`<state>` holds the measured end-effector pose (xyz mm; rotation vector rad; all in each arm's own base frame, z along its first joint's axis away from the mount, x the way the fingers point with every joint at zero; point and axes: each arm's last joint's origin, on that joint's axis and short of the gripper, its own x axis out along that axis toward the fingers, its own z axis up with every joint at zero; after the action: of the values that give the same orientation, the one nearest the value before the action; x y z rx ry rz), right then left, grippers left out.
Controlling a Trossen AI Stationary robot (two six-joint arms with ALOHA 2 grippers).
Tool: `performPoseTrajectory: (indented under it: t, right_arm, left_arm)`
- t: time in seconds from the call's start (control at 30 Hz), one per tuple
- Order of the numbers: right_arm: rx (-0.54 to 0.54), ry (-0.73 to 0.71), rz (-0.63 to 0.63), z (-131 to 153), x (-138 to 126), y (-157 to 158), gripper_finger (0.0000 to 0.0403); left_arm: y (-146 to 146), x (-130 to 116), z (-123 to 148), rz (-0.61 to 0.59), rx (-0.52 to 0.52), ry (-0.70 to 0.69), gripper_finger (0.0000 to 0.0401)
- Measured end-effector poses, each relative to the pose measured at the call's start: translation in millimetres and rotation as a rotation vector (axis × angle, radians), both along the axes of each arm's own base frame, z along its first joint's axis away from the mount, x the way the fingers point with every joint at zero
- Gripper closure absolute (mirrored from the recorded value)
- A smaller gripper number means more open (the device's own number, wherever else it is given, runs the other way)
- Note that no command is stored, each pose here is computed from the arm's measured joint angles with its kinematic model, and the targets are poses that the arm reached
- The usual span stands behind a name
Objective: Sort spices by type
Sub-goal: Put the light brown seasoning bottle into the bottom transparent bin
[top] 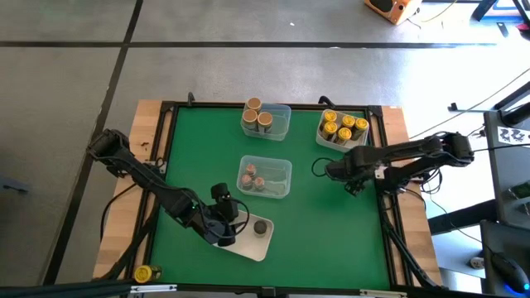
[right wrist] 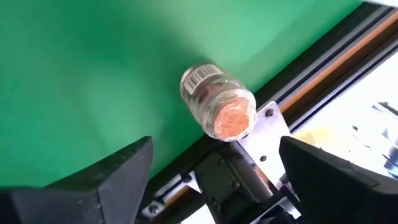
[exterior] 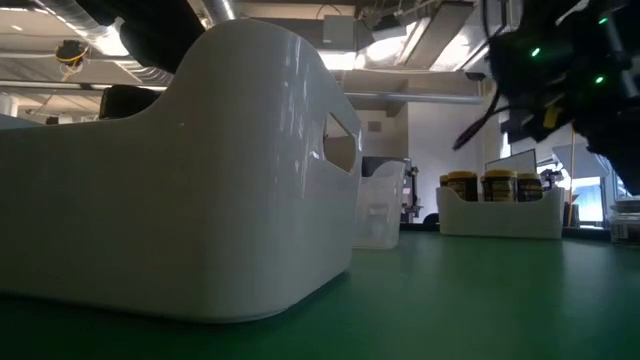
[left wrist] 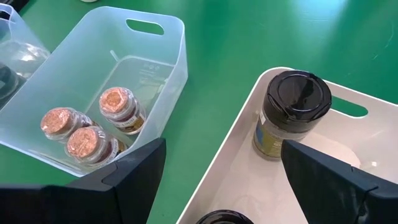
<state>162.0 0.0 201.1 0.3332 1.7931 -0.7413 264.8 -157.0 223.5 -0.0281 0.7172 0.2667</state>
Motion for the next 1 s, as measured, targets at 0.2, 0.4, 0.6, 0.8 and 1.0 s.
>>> performPoseTrajectory:
  t: [0.2,0.4,0.6,0.8,1.0]
  right_arm:
    - [0.050,0.122,-0.024,-13,6,-19,0.0054]
    - [0.118,0.193,-0.018,-26,10,-37,0.0075]
    - [0.170,0.211,0.010,-40,17,-50,0.0113]
    - [0.235,0.269,0.017,-53,20,-54,0.0140]
    - [0.280,0.306,0.027,-56,20,-52,0.0173]
  left_arm:
    - [0,0,0,0.000,0.000,0.000,0.0086]
    - [0,0,0,0.000,0.001,0.000,0.0086]
    - [0,0,0,0.000,0.001,0.000,0.0086]
    - [-1,0,0,-0.003,0.000,0.000,0.0086]
    - [-1,-1,0,-0.004,0.001,0.001,0.0086]
